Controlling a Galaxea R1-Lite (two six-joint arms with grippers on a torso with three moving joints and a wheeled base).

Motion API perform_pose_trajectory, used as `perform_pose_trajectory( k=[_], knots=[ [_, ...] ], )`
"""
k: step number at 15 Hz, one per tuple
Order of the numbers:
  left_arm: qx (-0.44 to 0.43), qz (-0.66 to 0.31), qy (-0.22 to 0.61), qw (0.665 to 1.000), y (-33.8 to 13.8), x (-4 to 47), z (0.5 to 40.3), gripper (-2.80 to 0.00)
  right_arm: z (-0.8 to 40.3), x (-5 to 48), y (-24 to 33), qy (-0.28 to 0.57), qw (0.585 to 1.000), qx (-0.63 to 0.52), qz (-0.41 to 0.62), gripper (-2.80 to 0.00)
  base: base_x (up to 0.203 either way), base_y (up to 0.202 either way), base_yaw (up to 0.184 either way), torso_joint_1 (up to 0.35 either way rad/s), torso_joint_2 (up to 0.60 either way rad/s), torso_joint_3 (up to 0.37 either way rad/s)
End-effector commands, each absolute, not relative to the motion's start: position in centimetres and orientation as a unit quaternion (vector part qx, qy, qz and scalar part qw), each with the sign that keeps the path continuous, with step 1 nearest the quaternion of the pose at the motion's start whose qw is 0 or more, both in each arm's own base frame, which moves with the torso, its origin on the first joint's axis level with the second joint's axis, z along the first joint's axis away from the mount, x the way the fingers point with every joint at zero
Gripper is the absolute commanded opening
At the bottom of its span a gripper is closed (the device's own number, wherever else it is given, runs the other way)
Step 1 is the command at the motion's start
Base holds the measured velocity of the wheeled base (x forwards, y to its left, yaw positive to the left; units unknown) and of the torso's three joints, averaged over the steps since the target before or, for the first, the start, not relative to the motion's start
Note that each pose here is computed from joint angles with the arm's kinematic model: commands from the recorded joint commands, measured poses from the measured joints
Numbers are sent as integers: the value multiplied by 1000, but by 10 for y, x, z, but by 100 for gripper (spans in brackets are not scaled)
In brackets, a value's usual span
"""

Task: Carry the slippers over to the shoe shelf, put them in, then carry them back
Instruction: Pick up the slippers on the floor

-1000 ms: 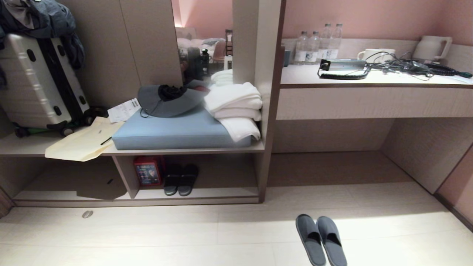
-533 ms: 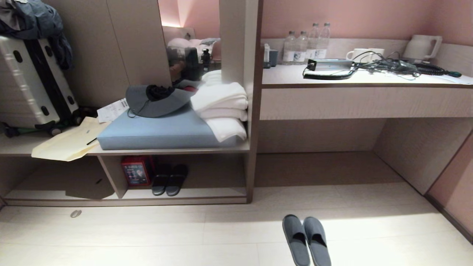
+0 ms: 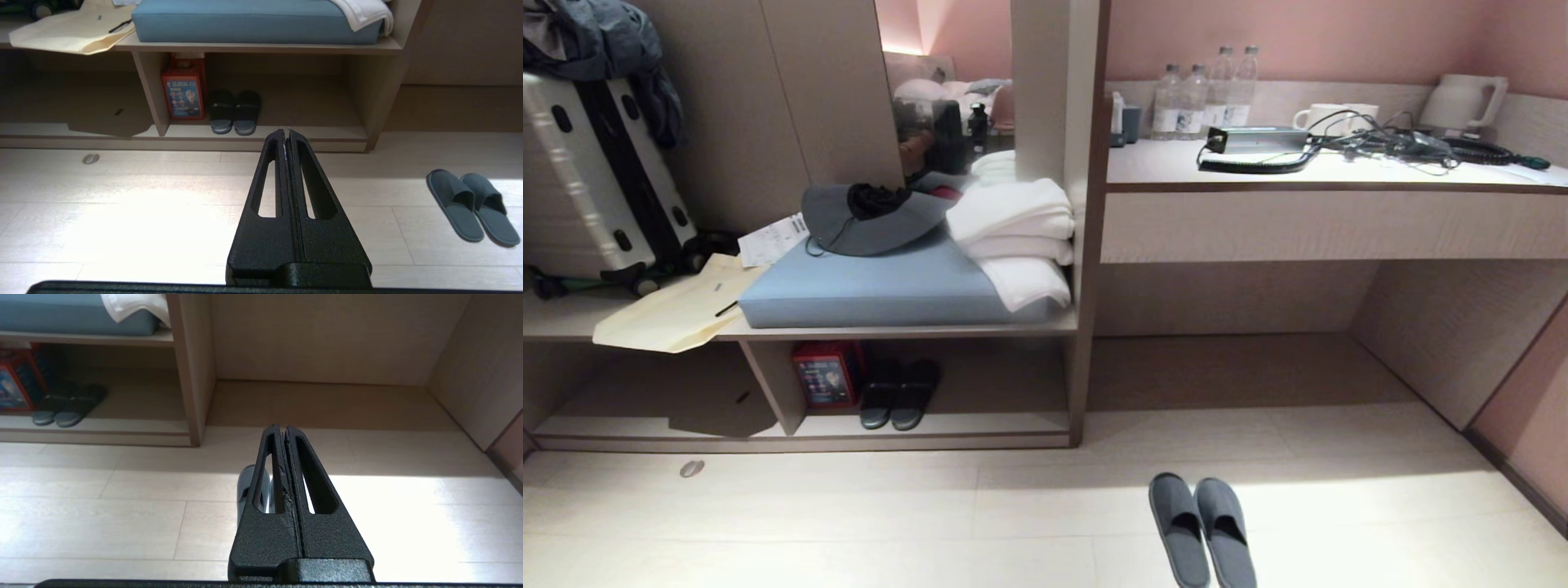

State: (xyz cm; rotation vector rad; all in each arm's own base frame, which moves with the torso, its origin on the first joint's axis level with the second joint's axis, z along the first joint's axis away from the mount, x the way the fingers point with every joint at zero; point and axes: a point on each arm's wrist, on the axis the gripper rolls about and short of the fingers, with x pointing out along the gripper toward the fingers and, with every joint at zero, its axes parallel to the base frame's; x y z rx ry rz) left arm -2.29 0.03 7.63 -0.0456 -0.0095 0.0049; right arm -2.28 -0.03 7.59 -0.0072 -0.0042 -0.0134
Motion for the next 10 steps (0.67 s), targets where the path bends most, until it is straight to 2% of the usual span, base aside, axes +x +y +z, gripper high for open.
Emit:
perform_pose_trajectory(
  k=[1, 10],
  knots=[
    [-23, 3, -5, 1000, 0, -23, 76, -280, 76, -23, 0, -2, 1000, -4, -7, -280, 0, 0, 0, 2, 3, -171],
    [-23, 3, -5, 1000, 0, -23, 76, -280, 76, -23, 0, -2, 1000, -1, -6, -280, 0, 0, 0, 4, 3, -195]
  ],
)
